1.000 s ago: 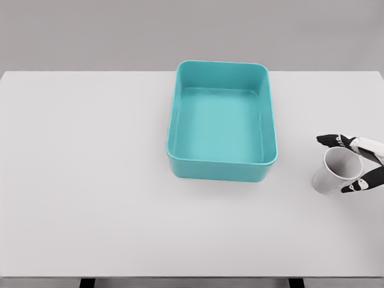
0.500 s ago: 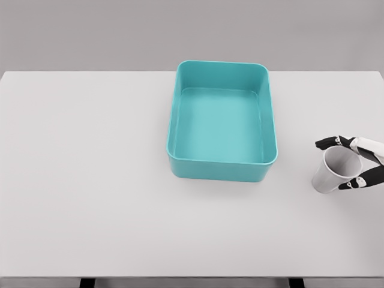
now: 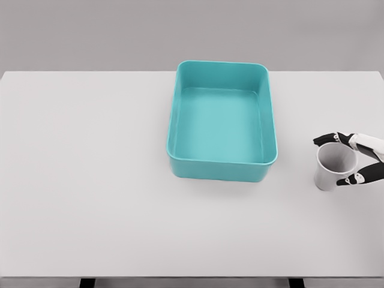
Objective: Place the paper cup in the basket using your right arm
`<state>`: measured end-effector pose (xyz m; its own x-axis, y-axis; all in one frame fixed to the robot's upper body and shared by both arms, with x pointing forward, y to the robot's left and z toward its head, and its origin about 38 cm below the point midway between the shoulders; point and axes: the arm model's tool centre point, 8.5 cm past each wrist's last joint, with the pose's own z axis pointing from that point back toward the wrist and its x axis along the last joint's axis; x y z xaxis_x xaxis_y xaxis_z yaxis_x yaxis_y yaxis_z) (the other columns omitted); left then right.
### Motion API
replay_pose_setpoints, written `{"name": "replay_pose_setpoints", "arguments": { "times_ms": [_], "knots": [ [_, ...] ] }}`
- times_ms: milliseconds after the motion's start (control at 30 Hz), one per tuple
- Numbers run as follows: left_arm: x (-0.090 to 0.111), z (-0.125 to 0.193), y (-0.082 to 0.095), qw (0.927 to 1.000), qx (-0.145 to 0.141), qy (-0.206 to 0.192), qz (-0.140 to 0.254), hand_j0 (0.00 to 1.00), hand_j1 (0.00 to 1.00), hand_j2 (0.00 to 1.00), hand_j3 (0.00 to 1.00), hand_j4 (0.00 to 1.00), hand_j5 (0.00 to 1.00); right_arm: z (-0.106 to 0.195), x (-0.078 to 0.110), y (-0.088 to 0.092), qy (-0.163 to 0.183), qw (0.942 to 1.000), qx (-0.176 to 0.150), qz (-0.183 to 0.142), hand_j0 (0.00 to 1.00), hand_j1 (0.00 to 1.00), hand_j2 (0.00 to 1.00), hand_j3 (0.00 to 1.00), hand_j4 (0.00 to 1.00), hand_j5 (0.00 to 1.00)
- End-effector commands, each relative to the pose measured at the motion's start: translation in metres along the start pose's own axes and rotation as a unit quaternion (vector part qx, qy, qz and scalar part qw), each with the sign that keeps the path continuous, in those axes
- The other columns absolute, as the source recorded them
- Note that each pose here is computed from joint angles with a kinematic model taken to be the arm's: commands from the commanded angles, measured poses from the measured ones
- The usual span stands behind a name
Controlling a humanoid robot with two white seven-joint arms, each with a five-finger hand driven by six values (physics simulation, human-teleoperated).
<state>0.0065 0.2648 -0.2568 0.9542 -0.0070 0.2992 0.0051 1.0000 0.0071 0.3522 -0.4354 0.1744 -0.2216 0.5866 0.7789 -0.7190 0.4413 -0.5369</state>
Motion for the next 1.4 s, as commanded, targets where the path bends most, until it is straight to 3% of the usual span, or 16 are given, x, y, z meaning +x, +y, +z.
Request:
{"name": "replay_pose_setpoints", "arguments": {
  "times_ms": [0, 100, 267, 733, 1367],
  "knots": [
    [-0.001, 0.0, 0.0, 1.0, 0.0, 0.001, 0.0, 1.0, 1.0, 1.0, 1.0, 1.0, 1.0, -0.001, 0.002, 0.0, -0.006, 1.0, -0.001, 0.0, 0.87, 0.87, 0.87, 0.87, 0.87, 0.87],
    [0.0, 0.0, 0.0, 1.0, 0.0, 0.0, 0.0, 1.0, 1.0, 1.0, 1.0, 1.0, 1.0, -0.002, 0.003, 0.001, -0.011, 0.9999, -0.001, -0.001, 0.85, 0.85, 0.85, 0.85, 0.85, 0.85],
    [0.0, 0.0, 0.0, 1.0, 0.0, 0.0, 0.0, 1.0, 1.0, 1.0, 1.0, 1.0, 1.0, -0.002, 0.003, 0.0, -0.012, 0.9999, -0.003, 0.001, 0.72, 0.72, 0.72, 0.72, 0.72, 0.72],
    [0.0, 0.0, 0.0, 1.0, 0.0, 0.0, 0.0, 1.0, 1.0, 1.0, 1.0, 1.0, 1.0, -0.002, 0.014, -0.009, -0.055, 0.9979, -0.027, -0.021, 0.74, 0.74, 0.74, 0.74, 0.74, 0.74],
    [0.0, 0.0, 0.0, 1.0, 0.0, 0.0, 0.0, 1.0, 1.0, 1.0, 1.0, 1.0, 1.0, -0.015, 0.041, -0.028, -0.106, 0.9931, -0.049, 0.001, 0.74, 0.74, 0.74, 0.74, 0.74, 0.74]
  ]
}}
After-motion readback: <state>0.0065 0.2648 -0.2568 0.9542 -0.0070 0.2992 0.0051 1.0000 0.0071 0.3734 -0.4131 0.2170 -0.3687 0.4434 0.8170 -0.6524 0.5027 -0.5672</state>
